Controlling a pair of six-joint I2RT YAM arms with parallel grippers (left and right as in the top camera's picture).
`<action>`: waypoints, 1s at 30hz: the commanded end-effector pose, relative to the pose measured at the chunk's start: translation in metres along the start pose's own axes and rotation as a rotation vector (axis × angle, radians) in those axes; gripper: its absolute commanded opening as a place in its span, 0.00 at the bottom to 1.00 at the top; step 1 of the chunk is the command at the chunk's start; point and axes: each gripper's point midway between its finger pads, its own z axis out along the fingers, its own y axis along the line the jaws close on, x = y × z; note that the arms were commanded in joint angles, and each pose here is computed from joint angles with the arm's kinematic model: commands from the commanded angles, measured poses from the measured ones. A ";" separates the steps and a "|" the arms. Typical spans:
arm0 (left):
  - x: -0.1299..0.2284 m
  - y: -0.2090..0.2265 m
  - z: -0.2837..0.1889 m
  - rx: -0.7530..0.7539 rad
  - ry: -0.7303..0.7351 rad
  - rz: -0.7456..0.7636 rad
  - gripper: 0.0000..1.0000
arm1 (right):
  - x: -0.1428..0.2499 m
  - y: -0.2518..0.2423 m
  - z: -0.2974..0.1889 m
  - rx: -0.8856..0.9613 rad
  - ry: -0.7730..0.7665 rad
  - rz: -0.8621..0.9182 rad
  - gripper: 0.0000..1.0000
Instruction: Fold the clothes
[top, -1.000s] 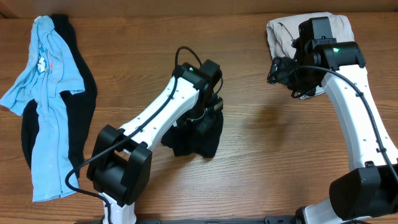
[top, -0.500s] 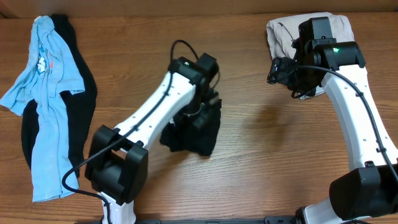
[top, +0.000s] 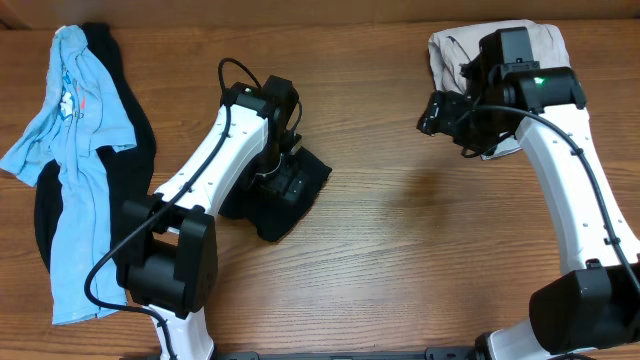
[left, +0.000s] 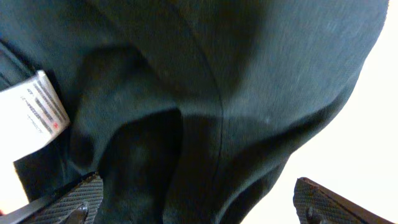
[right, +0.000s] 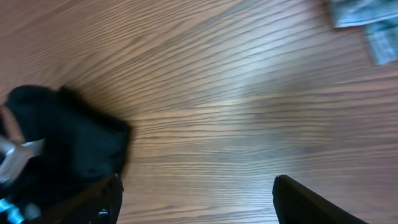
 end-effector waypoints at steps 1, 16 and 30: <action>-0.016 0.006 -0.015 0.013 -0.069 -0.057 1.00 | 0.020 0.033 0.018 -0.098 0.065 -0.018 0.78; -0.023 0.068 -0.115 0.226 -0.246 -0.292 1.00 | 0.106 0.121 0.119 -0.263 0.104 -0.038 0.73; 0.042 0.053 -0.047 0.385 0.064 -0.291 0.80 | 0.115 0.134 0.133 -0.280 0.045 -0.084 0.72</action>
